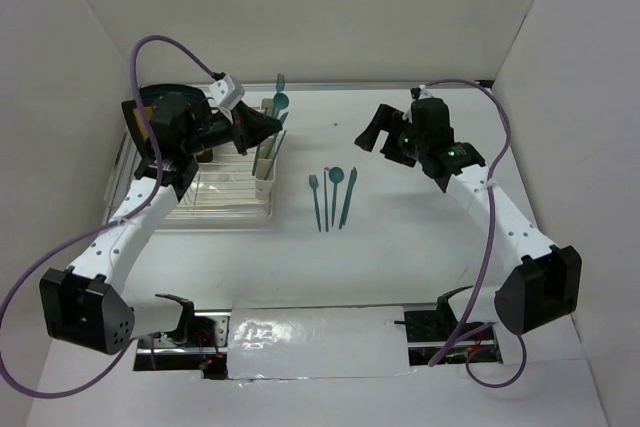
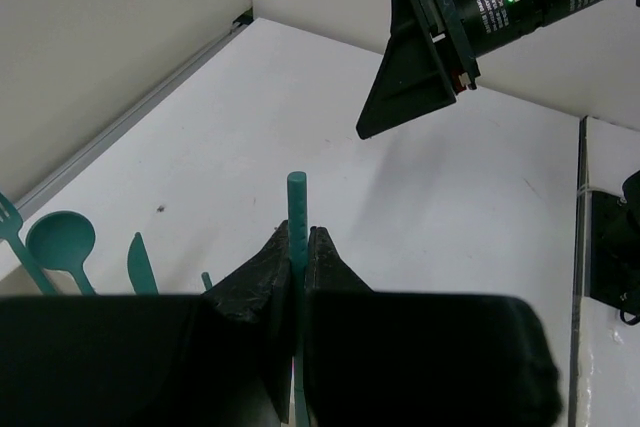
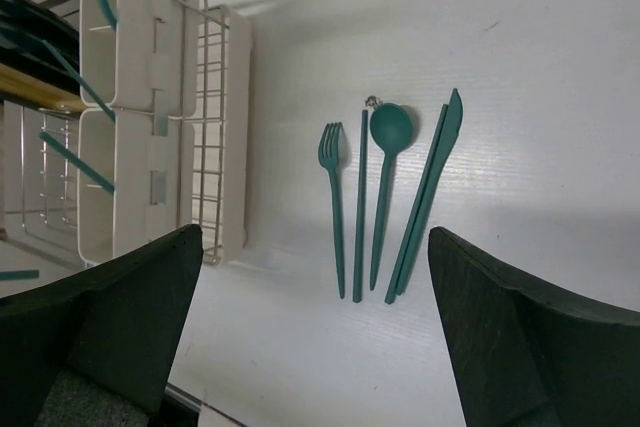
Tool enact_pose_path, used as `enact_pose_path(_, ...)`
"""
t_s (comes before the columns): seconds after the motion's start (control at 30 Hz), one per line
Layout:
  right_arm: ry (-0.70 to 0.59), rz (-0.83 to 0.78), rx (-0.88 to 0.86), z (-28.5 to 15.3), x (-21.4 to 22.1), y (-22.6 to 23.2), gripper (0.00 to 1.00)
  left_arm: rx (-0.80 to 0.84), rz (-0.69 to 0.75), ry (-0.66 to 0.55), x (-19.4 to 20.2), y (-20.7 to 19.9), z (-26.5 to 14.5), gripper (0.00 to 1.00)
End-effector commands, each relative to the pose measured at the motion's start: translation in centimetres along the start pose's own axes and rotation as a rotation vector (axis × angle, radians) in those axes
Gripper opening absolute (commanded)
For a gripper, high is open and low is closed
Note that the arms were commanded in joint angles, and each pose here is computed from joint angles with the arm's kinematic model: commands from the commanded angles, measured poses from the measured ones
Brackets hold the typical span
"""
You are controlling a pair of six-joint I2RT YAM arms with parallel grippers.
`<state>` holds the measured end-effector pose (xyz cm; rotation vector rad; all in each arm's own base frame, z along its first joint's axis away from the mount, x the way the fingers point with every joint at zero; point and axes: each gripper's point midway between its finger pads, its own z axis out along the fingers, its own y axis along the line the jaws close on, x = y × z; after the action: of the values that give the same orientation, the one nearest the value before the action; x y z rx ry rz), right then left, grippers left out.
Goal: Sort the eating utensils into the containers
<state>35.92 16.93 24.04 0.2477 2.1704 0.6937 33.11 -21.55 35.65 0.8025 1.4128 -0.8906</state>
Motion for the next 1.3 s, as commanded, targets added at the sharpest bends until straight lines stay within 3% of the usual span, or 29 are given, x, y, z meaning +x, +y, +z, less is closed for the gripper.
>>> enact_pose_path(0.0,-0.016,0.026,-0.006,0.0,-0.3,0.2,1.0,0.073,0.149,-0.083,-2.8,-0.3,0.5,0.0)
enact_pose_path(0.23,-0.02,0.04,0.041,0.2,0.7,-1.4,1.0,0.096,0.126,-0.082,-0.9,1.4,2.0,0.01)
enact_pose_path(0.37,-0.009,0.042,0.06,0.6,1.2,-2.0,1.0,0.089,0.105,-0.088,1.2,1.8,2.2,0.08)
enact_pose_path(0.6,0.019,0.033,0.079,1.5,1.6,-2.4,1.0,0.061,0.089,-0.072,4.0,2.7,2.3,0.06)
enact_pose_path(0.83,0.064,0.0,0.071,2.2,2.4,-2.5,1.0,0.063,0.085,-0.025,5.9,2.5,2.2,0.19)
enact_pose_path(0.93,0.072,-0.01,0.07,2.3,2.7,-2.4,1.0,0.045,0.091,-0.024,5.7,2.7,2.1,0.32)
enact_pose_path(1.07,0.092,-0.021,0.09,3.0,3.6,-2.2,1.0,0.044,0.129,-0.038,2.7,2.4,2.0,0.67)
enact_pose_path(1.27,0.155,0.002,0.155,4.5,6.5,-2.5,1.0,-0.079,0.124,-0.049,-0.9,2.9,0.4,0.87)
